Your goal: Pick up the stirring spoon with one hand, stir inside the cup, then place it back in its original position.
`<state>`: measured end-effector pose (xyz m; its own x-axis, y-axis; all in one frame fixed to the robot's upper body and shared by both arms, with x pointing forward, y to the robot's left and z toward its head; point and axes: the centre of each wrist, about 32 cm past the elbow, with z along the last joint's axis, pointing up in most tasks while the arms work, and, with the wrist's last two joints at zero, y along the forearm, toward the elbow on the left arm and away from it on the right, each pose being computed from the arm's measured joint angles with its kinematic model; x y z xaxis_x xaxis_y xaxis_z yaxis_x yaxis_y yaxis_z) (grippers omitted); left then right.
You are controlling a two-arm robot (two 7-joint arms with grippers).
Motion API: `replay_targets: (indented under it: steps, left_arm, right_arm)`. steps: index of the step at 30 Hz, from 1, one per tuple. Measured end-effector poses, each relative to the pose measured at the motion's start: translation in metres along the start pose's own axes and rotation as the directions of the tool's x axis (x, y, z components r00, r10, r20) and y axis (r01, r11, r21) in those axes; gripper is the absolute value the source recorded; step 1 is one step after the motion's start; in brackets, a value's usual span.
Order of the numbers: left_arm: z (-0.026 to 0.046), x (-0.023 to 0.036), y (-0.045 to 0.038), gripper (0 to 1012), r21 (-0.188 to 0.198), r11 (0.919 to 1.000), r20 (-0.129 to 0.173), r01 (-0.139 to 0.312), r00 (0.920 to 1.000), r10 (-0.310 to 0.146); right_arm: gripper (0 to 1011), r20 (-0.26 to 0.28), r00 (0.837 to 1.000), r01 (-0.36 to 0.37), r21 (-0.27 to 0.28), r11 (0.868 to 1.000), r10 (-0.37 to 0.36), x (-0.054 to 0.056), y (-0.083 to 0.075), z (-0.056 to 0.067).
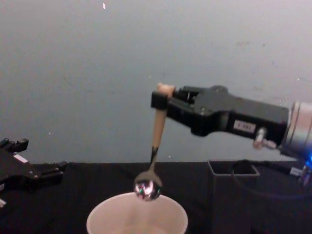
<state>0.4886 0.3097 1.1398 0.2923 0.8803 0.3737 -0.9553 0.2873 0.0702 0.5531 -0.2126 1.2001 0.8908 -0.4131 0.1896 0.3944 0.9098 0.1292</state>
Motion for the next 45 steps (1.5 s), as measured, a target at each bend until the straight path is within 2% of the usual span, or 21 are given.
replay_targets:
  steps: [12,25,31,45]
  left_arm:
    - [0.0,0.0,0.0,1001,0.0,1.0,0.0,0.0,1.0,0.0]
    - [0.0,0.0,0.0,1001,0.0,1.0,0.0,0.0,1.0,0.0]
    - [0.0,0.0,0.0,1001,0.0,1.0,0.0,0.0,1.0,0.0]
    - [0.0,0.0,0.0,1001,0.0,1.0,0.0,0.0,1.0,0.0]
  right_arm:
    - [214,0.057,0.998,-0.029,-0.05,0.998,0.031,-0.007,0.011,-0.025]
    - [214,0.036,0.999,-0.02,-0.054,0.998,0.022,-0.008,0.019,-0.043]
    - [214,0.034,0.999,-0.016,-0.064,0.998,0.019,-0.009,0.02,-0.048]
    - [214,0.035,0.999,-0.022,-0.071,0.997,0.024,-0.011,0.019,-0.052]
